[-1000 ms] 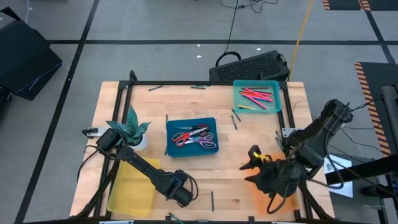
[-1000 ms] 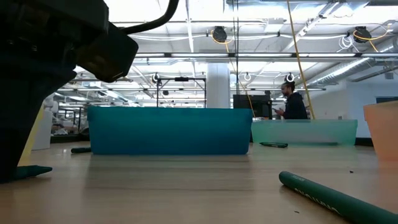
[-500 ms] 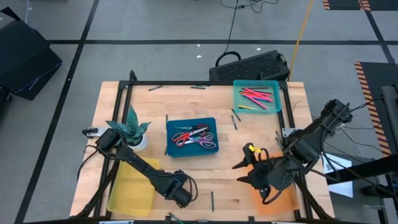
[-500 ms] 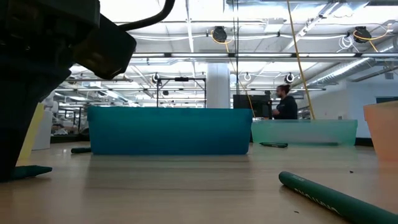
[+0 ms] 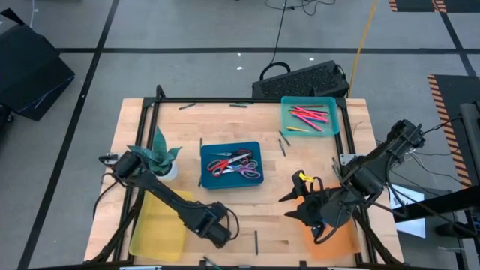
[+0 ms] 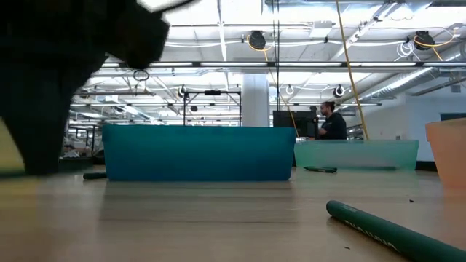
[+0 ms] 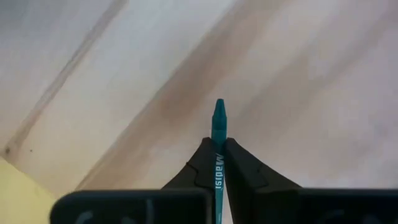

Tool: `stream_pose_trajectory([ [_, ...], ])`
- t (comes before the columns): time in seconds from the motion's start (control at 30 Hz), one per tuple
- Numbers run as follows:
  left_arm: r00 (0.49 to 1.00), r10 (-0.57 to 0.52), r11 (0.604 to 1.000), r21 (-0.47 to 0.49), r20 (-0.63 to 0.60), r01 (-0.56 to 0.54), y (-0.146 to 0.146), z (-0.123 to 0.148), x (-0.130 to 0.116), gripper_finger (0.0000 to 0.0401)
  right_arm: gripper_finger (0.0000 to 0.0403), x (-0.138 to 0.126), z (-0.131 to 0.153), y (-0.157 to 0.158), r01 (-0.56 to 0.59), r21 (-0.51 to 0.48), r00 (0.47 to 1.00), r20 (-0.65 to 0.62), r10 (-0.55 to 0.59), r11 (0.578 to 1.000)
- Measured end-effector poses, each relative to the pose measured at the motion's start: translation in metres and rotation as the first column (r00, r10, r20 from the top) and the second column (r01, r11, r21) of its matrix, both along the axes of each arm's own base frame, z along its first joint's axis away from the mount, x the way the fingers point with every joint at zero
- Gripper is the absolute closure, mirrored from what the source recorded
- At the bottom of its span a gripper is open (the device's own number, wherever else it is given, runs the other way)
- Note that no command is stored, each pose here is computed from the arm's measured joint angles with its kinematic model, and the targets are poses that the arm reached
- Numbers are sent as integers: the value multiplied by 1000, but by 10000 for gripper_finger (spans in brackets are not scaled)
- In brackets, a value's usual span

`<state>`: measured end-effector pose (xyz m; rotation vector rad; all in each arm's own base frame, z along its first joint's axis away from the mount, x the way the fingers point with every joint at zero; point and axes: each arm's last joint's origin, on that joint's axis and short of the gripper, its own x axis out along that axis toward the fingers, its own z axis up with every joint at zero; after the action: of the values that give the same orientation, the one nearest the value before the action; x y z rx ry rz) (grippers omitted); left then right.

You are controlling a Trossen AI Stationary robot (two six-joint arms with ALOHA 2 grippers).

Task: Sort crayons/erasers/pens/pencils in bins
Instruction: Put the green crayon into the yellow bin

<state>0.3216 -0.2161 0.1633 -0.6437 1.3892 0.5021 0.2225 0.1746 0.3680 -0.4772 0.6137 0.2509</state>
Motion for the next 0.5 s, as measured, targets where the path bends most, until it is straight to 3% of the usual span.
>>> stream_pose_trajectory([
  [0.27, 980, -118, 992, -29, 161, 124, 12, 65, -14, 387, 206, 5, 0, -7, 30, 0, 1000, 0, -30, 1000],
  [0.5, 946, -145, 985, -51, 291, 167, 27, 135, -56, 384, 206, 7, 0, -10, 44, 4, 999, -1, -44, 999],
])
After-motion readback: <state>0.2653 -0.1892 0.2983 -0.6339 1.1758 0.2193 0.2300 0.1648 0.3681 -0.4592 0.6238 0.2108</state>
